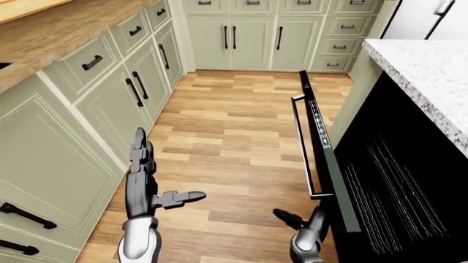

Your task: Close the dishwasher door

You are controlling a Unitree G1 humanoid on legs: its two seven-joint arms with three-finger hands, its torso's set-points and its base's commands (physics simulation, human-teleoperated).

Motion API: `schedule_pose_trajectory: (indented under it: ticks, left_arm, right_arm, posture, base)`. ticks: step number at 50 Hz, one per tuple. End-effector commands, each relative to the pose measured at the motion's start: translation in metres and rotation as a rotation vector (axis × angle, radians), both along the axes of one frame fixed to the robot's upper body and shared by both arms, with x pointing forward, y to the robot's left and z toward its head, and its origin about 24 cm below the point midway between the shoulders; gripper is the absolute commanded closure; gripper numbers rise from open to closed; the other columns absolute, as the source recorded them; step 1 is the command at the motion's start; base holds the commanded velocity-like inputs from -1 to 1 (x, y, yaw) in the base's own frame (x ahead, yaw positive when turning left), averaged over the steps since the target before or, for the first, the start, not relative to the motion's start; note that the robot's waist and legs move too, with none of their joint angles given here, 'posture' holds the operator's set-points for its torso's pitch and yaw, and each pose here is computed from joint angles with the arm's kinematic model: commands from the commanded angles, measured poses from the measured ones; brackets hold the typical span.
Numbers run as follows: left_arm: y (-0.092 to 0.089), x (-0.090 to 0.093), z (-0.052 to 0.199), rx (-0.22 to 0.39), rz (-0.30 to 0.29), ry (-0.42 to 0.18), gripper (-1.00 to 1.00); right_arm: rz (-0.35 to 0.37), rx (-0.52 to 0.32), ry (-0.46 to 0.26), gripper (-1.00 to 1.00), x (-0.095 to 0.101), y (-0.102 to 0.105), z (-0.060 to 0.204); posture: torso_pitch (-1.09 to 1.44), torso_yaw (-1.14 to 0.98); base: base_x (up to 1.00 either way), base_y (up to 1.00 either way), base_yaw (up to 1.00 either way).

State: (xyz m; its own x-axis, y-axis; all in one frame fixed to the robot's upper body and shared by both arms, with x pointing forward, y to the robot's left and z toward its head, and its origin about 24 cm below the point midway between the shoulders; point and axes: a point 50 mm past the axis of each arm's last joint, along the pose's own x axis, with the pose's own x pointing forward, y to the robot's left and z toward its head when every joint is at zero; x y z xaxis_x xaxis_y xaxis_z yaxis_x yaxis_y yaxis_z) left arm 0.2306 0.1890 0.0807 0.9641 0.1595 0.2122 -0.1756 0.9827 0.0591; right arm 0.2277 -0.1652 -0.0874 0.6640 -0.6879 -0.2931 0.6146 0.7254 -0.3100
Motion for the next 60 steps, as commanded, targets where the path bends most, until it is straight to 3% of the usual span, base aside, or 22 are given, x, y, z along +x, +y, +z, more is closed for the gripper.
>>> schedule_pose_trajectory:
  ticks: [1, 36, 60]
  left_arm:
    - [0.0, 0.0, 0.016, 0.017, -0.001, -0.086, -1.0]
    - [-0.003, 0.0, 0.014, 0.022, -0.004, -0.084, -1.0]
    - [-0.003, -0.001, 0.015, 0.022, -0.001, -0.089, -1.0]
  right_arm:
    - [-0.138, -0.036, -0.126, -1.0, 0.011, -0.023, 0.017]
    - [-0.341, -0.061, -0.168, -1.0, -0.028, -0.089, 0.012]
    - [-0.405, -0.103, -0.142, -1.0, -0.053, -0.125, 0.012]
  posture:
    - [0.0, 0.0]
    - [0.0, 0.0]
    - [0.0, 0.0]
  base:
    - [0.0, 0.0, 0.0]
    - [0.0, 0.0, 0.0]
    - [0.0, 0.0, 0.0]
